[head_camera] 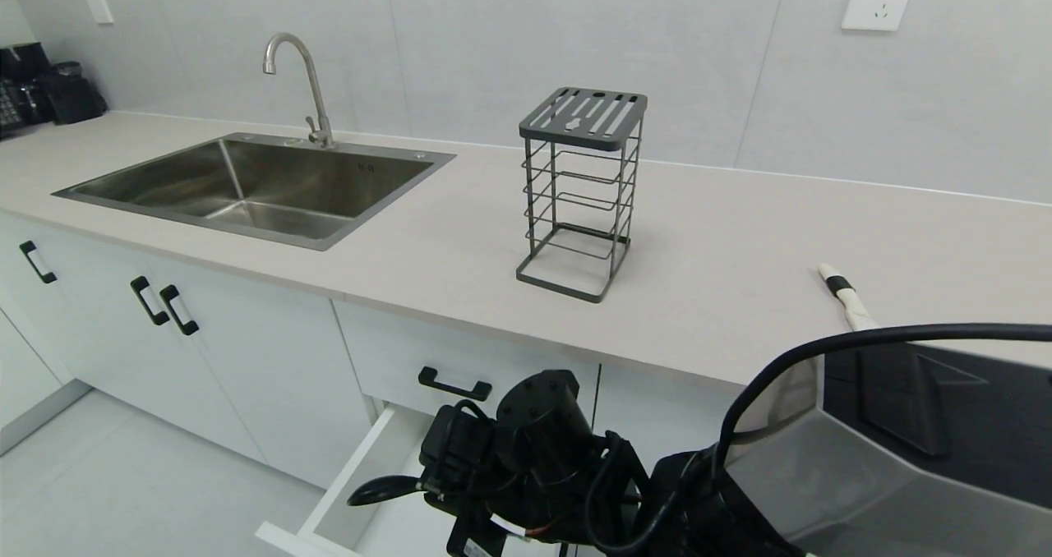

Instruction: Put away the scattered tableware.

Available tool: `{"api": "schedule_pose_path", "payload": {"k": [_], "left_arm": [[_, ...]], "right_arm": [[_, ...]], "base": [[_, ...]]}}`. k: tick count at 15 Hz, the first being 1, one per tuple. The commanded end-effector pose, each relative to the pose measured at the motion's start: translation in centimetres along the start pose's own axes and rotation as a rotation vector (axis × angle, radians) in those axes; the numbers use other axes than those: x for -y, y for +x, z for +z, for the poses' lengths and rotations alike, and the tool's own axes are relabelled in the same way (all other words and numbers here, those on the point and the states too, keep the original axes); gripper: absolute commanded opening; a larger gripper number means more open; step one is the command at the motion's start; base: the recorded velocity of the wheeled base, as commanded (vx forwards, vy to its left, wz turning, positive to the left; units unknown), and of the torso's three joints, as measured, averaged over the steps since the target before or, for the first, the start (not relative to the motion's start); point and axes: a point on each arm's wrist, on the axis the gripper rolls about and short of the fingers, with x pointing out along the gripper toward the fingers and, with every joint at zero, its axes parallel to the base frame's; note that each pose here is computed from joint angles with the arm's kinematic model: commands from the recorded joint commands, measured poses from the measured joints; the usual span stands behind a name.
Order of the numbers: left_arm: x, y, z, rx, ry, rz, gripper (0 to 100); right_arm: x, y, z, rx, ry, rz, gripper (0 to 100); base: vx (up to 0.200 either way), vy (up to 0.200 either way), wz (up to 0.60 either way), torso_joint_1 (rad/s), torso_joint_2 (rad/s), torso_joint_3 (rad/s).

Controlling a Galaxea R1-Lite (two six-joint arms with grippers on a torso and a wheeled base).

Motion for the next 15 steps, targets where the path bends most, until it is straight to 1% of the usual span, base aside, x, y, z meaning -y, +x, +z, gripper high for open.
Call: {"api": "schedule_pose_path", "payload": {"k": [1, 6, 10, 12, 15], "left_arm": [[0.0, 0.0, 0.0, -0.001, 0.000, 0.000, 100], [0.0, 0.0, 0.0, -0.001, 0.000, 0.000, 100], [0.0, 0.0, 0.0, -0.001, 0.000, 0.000, 100], [0.0, 0.0, 0.0, -0.001, 0.000, 0.000, 100], [0.0, 0.0, 0.0, -0.001, 0.000, 0.000, 100]], "right_arm": [[0.0, 0.2, -0.2, -0.001, 0.001, 0.000, 0], [0.1, 0.5, -0.3, -0.003, 0.001, 0.000, 0], [0.5, 0.9, 0.3, 0.014, -0.002, -0.009, 0], [2.0, 1.1, 0.4, 0.012, 0.007, -0.049, 0], [3.0, 2.7, 0.2, 0.010, 0.012, -0.075, 0]], "base": [[0.000, 0.000, 0.00, -0.159, 0.28, 0.144], [0.000, 0.000, 0.00, -0.225, 0.43, 0.201], [0.000, 0.000, 0.00, -0.237, 0.43, 0.192], [0.000, 0.000, 0.00, -0.246, 0.35, 0.129], [0.000, 0.000, 0.00, -0.251, 0.32, 0.118]]}}
